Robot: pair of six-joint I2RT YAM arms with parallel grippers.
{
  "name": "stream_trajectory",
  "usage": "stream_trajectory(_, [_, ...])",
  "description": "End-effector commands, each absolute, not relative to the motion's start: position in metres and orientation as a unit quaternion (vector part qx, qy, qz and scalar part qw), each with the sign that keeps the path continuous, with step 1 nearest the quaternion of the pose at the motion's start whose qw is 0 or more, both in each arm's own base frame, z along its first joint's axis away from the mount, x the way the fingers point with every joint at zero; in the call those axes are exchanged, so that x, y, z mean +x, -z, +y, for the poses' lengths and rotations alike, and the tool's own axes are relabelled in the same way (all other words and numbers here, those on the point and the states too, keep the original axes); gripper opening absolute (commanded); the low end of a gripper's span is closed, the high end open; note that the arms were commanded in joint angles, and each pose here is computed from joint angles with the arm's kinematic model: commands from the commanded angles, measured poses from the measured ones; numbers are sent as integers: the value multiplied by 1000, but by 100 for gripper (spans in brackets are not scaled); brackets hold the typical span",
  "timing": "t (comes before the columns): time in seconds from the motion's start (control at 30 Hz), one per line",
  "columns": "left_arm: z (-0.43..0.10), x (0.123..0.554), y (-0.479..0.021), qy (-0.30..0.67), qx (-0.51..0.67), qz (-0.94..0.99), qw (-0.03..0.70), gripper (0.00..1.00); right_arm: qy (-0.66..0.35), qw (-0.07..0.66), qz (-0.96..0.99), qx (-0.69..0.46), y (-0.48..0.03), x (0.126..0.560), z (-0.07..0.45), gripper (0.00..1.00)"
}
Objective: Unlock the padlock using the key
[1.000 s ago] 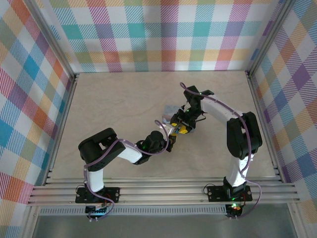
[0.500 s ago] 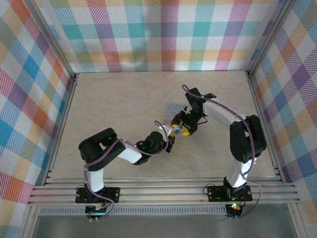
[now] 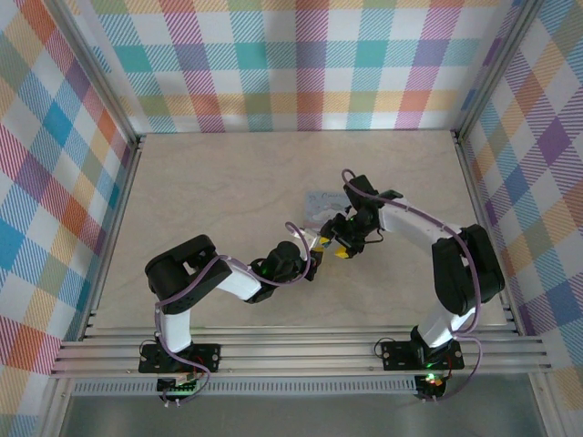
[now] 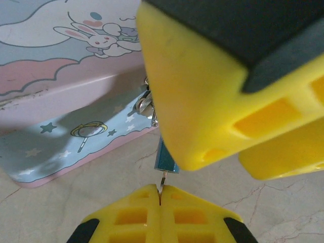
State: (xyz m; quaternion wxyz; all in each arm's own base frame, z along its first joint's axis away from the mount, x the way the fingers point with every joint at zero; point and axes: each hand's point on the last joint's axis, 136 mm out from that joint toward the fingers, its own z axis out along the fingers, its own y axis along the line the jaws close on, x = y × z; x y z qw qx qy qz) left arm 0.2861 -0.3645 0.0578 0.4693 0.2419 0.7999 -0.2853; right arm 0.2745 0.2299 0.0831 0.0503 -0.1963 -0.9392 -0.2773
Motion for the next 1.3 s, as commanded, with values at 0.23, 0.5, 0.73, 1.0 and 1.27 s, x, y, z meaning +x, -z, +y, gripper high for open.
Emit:
stream_trajectory(0.23, [-369, 289, -69, 278, 264, 792, 475, 0, 272, 21, -940, -205, -81, 292, 234, 49])
stream_trajectory(0.5, [-372, 291, -76, 283, 261, 790, 477, 0, 245, 43, -948, -198, -70, 293, 232, 42])
stream_trajectory(0.73, [-375, 292, -81, 286, 264, 786, 479, 0, 238, 59, -950, -196, -63, 287, 231, 40])
stream_trajectory(1.0, [-375, 293, -88, 287, 262, 784, 485, 0, 229, 66, -952, -194, -57, 283, 228, 27])
stream_trajectory(1.27, [-376, 294, -93, 290, 258, 785, 483, 0, 225, 50, -954, -194, -59, 283, 223, 0])
